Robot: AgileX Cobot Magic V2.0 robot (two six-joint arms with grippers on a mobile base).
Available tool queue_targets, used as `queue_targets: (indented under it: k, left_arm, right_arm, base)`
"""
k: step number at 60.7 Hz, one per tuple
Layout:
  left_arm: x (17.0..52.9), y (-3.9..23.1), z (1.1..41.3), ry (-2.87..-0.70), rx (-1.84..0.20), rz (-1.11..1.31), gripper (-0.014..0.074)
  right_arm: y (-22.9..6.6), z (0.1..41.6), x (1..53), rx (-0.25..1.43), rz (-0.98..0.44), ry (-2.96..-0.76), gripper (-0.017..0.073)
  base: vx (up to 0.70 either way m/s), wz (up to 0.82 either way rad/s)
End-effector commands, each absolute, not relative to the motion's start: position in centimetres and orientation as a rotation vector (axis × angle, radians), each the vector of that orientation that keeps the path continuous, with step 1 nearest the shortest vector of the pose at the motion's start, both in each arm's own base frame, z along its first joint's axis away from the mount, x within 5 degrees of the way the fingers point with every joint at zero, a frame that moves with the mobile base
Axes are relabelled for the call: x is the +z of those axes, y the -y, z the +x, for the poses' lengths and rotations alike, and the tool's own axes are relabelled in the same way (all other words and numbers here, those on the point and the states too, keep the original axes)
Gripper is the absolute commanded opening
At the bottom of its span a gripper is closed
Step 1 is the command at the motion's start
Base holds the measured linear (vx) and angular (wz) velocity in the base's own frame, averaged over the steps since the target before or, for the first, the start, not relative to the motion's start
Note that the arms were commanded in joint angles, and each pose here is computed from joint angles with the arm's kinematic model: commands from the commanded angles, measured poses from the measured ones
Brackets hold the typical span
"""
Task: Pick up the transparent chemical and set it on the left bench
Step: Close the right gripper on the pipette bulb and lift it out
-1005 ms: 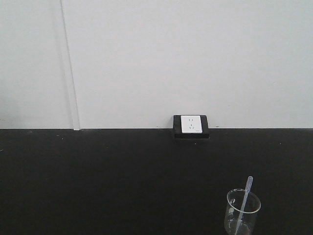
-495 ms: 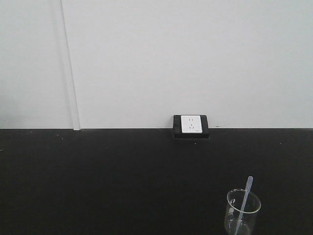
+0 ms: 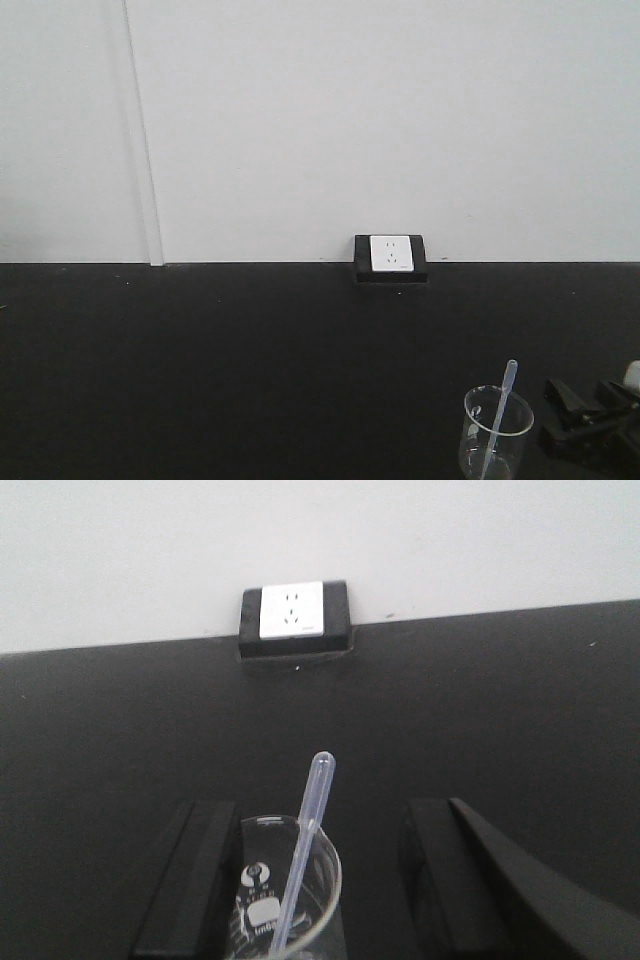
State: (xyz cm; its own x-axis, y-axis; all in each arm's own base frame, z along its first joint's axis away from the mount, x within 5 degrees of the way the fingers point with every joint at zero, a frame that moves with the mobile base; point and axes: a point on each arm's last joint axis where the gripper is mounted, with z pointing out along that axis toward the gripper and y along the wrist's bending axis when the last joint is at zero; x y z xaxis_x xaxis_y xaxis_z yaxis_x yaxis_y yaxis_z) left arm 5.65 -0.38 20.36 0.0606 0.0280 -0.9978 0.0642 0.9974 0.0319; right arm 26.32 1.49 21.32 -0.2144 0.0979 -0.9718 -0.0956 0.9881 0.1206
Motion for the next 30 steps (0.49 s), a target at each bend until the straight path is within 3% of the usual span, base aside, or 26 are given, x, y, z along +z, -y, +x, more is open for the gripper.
queue_targets:
  k: [1,30]
  left_arm:
    - [20.6,0.4,5.5,-1.429,-0.035,0.064,-0.0003]
    - [20.6,0.4,5.5,-1.429,-0.035,0.064,-0.0003]
  right_arm:
    - [-1.7,29.1,23.2,0.212,-0.015,-1.652,0.0432]
    - [-2.3,38.0,20.3,0.316,0.026,-1.748,0.0432]
  base:
    - [0.0,0.0]
    - [0.0,0.0]
